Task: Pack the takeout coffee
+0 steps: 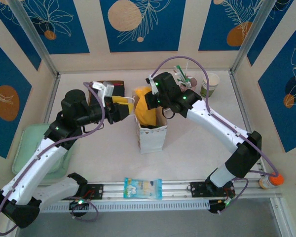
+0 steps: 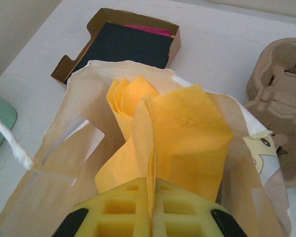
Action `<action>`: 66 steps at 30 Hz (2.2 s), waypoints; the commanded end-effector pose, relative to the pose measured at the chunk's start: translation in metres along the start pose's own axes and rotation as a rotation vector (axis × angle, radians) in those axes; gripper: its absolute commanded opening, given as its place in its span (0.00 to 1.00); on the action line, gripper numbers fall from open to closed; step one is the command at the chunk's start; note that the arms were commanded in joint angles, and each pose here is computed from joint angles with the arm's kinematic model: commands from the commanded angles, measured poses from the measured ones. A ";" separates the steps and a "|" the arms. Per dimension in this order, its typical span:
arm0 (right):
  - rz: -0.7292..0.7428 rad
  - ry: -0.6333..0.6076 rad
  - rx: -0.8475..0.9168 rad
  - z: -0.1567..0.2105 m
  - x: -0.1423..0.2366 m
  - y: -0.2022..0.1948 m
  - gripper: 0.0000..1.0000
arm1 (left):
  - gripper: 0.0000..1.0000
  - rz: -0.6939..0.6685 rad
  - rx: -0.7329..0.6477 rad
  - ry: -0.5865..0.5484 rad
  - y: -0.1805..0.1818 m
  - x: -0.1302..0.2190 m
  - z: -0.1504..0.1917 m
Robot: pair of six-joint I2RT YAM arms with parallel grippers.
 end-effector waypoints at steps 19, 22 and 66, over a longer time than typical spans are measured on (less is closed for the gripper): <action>-0.005 -0.047 0.013 -0.020 0.000 0.004 0.01 | 0.54 -0.016 -0.002 -0.024 -0.001 0.007 0.001; 0.003 -0.032 0.018 -0.016 -0.005 0.004 0.01 | 0.54 -0.020 -0.002 -0.022 -0.001 0.007 0.003; 0.161 0.073 0.096 0.001 -0.017 0.000 0.20 | 0.55 -0.042 0.024 0.022 0.009 -0.001 0.021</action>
Point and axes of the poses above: each hand's point on the last joint's axis, 136 mm out from that joint toward the fingers, its own x axis back along the fingers, its own y axis along the line the jaws close on, z = x × y, the point moved 5 cm from there along x, back along the fingers, and after that the axes turned 1 degree about x, right-handed, at the moved point
